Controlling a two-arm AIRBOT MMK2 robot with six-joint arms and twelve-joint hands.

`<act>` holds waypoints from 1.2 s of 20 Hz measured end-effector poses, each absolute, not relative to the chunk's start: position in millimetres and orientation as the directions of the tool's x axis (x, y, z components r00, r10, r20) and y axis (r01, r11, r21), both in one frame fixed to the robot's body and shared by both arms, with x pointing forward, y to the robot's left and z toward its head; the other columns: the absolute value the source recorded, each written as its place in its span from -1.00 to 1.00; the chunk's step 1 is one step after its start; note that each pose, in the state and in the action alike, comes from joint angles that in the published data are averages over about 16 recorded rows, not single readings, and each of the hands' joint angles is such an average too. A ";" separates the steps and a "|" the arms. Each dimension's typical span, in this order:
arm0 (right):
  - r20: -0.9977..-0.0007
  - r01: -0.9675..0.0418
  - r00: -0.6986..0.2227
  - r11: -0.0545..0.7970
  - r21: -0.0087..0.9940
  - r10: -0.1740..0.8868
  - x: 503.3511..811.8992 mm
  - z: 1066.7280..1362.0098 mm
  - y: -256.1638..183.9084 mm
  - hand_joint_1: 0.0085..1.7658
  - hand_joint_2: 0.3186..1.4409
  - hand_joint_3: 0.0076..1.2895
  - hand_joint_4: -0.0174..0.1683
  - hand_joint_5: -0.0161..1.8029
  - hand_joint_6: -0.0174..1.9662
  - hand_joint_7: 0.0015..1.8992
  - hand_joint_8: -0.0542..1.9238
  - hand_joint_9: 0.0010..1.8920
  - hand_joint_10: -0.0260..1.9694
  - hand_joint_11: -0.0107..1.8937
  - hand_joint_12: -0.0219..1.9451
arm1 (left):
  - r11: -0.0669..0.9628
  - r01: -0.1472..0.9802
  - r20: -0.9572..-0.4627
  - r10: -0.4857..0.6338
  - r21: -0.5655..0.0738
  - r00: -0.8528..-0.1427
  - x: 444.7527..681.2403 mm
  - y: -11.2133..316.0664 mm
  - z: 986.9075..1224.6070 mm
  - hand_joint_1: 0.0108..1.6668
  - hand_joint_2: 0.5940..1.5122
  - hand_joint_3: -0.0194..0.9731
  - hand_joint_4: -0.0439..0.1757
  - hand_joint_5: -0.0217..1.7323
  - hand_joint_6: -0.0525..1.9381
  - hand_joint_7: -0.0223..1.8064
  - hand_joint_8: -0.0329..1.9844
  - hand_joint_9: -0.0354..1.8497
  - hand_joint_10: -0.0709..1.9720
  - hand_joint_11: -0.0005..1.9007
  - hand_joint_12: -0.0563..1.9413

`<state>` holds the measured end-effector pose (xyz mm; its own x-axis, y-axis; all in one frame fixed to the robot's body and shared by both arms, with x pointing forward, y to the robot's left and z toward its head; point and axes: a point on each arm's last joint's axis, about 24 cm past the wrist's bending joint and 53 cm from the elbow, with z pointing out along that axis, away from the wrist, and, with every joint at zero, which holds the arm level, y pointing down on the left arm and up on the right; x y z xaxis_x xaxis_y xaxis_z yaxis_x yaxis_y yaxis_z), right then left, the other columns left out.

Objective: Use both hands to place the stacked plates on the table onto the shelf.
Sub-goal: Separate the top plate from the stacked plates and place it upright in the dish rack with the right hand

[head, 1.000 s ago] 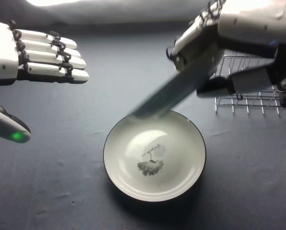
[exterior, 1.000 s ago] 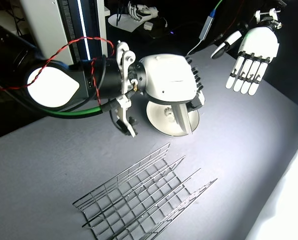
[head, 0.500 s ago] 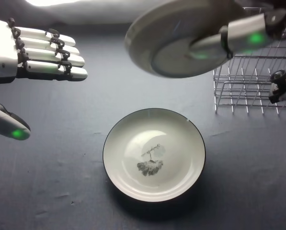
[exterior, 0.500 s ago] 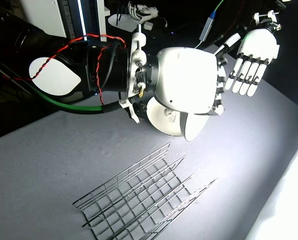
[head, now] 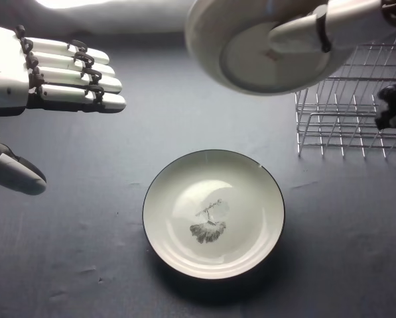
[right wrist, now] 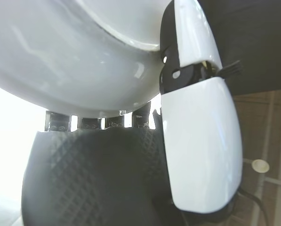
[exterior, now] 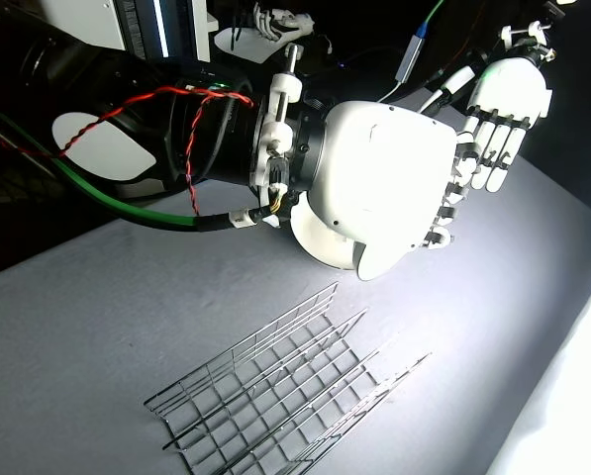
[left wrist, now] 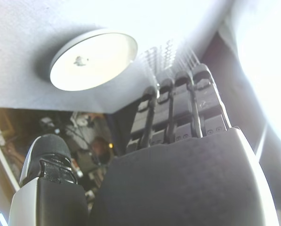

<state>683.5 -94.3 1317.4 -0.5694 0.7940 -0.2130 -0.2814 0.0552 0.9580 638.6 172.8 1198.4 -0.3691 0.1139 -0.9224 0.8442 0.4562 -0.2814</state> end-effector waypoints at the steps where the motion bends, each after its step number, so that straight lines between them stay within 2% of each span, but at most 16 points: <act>1: -0.210 -0.280 -0.564 0.055 0.959 0.799 685.4 1317.7 -97.8 0.37 0.27 -0.99 -0.64 -0.07 0.20 -0.01 0.16 0.01 0.10 -0.13 0.66 | 0.458 0.844 -0.923 0.114 -0.280 -0.369 639.4 173.2 1198.3 -1.00 0.06 -0.92 -0.58 -0.95 -0.94 -0.96 -0.98 -0.94 -0.92 -0.98 -0.94; 12: -0.205 -0.270 -0.501 0.074 0.960 0.840 702.6 1317.4 -134.3 0.37 0.30 -0.99 -0.69 -0.09 0.23 -0.01 0.17 0.00 0.07 -0.15 0.66 | 0.472 0.841 -0.924 0.125 -0.266 -0.362 646.7 177.3 1196.0 -1.00 0.06 -0.92 -0.58 -0.95 -0.94 -0.96 -0.98 -0.95 -0.92 -0.98 -0.94; 24: -0.214 -0.231 -0.438 0.120 0.965 0.873 707.2 1294.1 -180.6 0.37 0.32 -0.99 -0.67 -0.09 0.24 -0.04 0.17 -0.02 0.02 -0.17 0.64 | 0.454 0.854 -0.924 0.145 -0.255 -0.353 642.0 170.2 1194.5 -1.00 0.06 -0.92 -0.58 -0.95 -0.94 -0.96 -0.98 -0.94 -0.92 -0.98 -0.95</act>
<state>707.2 -180.6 1294.1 -0.4378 0.8733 -0.2137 -0.2312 0.1203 0.9654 642.0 170.2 1194.5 -0.3529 0.1448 -0.9244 0.8537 0.4542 -0.2547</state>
